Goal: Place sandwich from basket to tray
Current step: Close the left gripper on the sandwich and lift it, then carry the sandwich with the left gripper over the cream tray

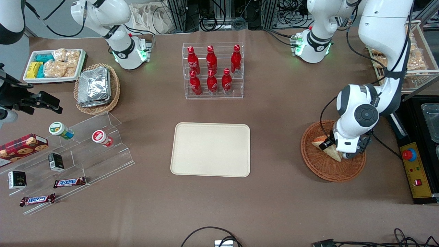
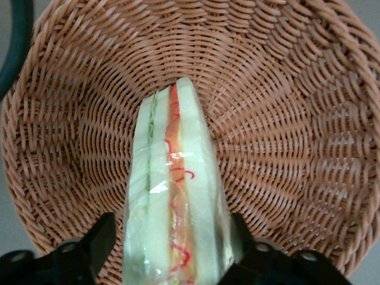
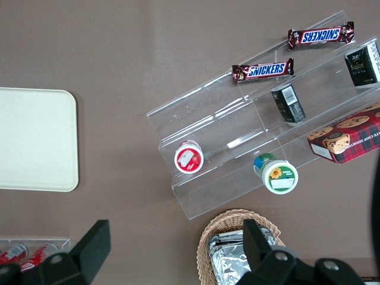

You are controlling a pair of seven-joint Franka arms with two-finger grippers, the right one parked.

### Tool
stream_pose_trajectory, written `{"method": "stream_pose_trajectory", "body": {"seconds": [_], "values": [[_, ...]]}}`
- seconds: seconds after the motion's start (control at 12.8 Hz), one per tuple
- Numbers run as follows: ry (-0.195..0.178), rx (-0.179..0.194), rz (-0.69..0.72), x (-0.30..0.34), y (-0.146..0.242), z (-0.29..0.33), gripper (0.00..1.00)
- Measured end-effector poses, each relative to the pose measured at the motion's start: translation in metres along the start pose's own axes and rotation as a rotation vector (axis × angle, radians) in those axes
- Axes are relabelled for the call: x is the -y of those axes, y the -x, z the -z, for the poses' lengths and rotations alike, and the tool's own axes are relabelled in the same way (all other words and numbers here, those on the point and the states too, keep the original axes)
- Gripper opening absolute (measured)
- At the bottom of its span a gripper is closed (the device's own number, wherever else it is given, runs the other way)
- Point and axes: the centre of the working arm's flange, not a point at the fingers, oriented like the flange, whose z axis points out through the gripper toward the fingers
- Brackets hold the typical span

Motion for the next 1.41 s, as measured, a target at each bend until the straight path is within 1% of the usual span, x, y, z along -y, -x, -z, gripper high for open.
{"method": "stream_pose_trajectory", "body": {"seconds": [0.16, 0.23, 0.31, 0.47, 0.55, 0.63, 0.7, 0.78, 0.86, 0.94, 1.1, 1.33, 1.41], "values": [[0.013, -0.014, -0.001, -0.004, -0.002, 0.005, 0.54], [0.012, -0.020, -0.010, -0.006, -0.002, 0.007, 0.46], [0.004, -0.030, -0.030, -0.009, 0.000, 0.007, 0.40], [-0.010, -0.047, -0.062, -0.012, 0.003, 0.008, 0.34], [-0.016, -0.047, -0.070, -0.012, 0.003, 0.011, 0.33], [-0.030, -0.040, -0.084, -0.010, 0.003, 0.018, 0.28], [-0.051, -0.026, -0.107, -0.008, 0.000, 0.033, 0.22], [-0.074, -0.012, -0.135, -0.005, -0.003, 0.058, 0.19], [-0.090, -0.003, -0.169, -0.002, -0.006, 0.090, 0.19], [-0.099, 0.000, -0.207, 0.001, -0.008, 0.123, 0.19], [-0.102, -0.002, -0.297, 0.003, -0.002, 0.185, 0.19], [-0.122, 0.013, -0.415, -0.016, 0.032, 0.259, 0.19], [-0.124, 0.012, -0.449, -0.028, 0.046, 0.284, 0.19]]}}
